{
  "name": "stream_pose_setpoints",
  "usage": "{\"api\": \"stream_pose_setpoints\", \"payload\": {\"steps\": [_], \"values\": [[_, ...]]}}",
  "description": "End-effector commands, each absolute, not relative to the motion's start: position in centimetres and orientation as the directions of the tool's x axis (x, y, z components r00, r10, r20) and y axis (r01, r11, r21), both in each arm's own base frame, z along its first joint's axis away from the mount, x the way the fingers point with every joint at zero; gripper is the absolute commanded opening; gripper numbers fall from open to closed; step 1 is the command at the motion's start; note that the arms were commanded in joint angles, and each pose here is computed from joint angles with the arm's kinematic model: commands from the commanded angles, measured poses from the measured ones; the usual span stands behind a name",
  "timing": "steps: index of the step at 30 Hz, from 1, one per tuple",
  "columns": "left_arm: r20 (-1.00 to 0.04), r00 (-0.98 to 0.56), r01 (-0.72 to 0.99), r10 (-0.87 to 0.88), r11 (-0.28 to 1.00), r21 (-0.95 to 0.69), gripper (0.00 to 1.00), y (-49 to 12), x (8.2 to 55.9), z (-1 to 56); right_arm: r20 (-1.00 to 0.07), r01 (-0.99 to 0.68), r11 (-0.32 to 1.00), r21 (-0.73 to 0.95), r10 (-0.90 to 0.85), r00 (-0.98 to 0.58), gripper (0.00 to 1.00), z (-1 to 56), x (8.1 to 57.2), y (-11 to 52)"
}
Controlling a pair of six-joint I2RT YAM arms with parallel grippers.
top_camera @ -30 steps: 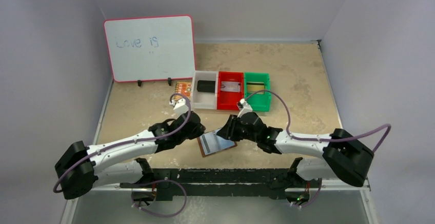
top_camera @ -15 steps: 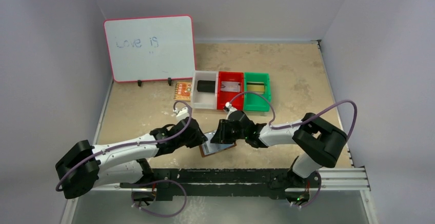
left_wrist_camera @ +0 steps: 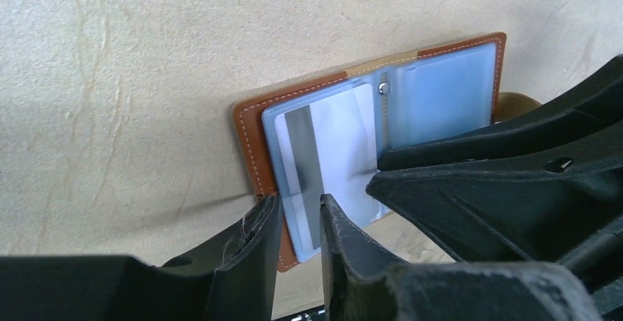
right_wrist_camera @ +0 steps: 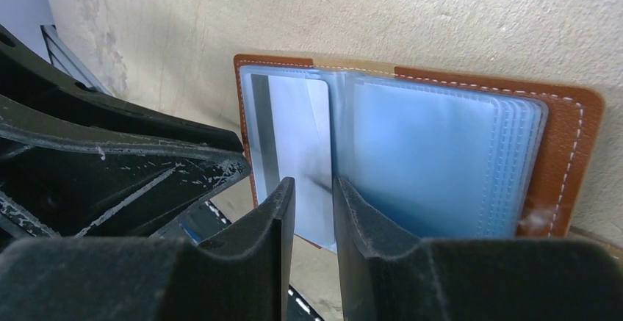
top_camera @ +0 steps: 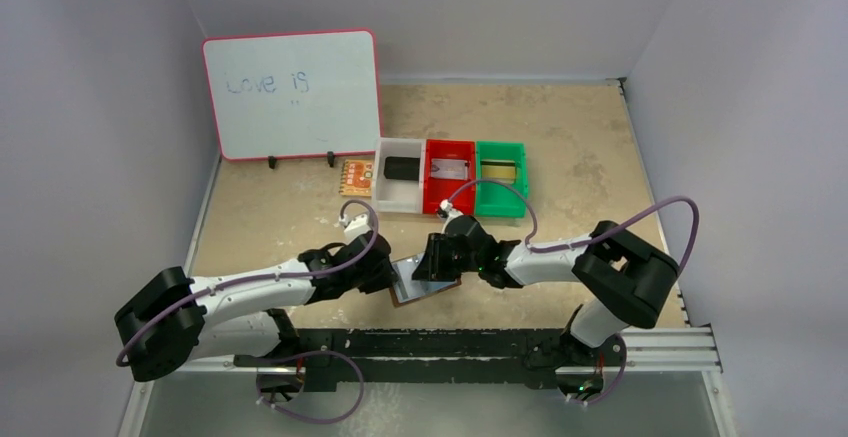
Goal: Take the credit cards out of the card holder
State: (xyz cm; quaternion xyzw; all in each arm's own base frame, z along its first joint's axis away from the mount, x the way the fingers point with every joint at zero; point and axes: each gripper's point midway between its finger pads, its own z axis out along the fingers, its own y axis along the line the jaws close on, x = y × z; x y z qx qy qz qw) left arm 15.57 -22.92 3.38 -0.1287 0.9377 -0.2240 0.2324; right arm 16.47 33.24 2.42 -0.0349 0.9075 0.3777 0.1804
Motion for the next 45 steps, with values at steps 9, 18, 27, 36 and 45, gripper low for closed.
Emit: {"api": "stream_pose_setpoints", "payload": {"steps": [9, 18, 27, 36, 45], "values": [[-0.362, -0.883, -0.104, -0.298, 0.877, -0.469, 0.21, -23.6, 15.1, 1.6, -0.337, -0.196, 0.704, 0.682, 0.064, -0.939, 0.24, 2.6, 16.7, 34.1], [-0.4, -0.87, -0.123, -0.288, 0.912, -0.391, 0.02, -21.6, 15.2, 0.8, -0.317, -0.175, 0.626, 0.76, 0.121, -0.941, 0.08, 4.4, 16.9, 34.3], [-0.428, -0.862, -0.105, -0.271, 0.922, -0.372, 0.06, -21.5, 15.7, 1.1, -0.26, -0.118, 0.548, 0.828, 0.189, -0.947, 0.0, 4.8, 17.1, 33.1], [-0.455, -0.855, -0.073, -0.25, 0.926, -0.372, 0.06, -22.3, 16.5, 2.3, -0.26, -0.102, 0.562, 0.821, 0.208, -0.943, 0.0, 4.6, 17.3, 32.6], [-0.456, -0.865, -0.044, -0.207, 0.939, -0.342, 0.0, -22.5, 16.6, 2.0, -0.234, -0.088, 0.596, 0.798, 0.173, -0.957, 0.25, 2.9, 17.1, 32.7]]}}
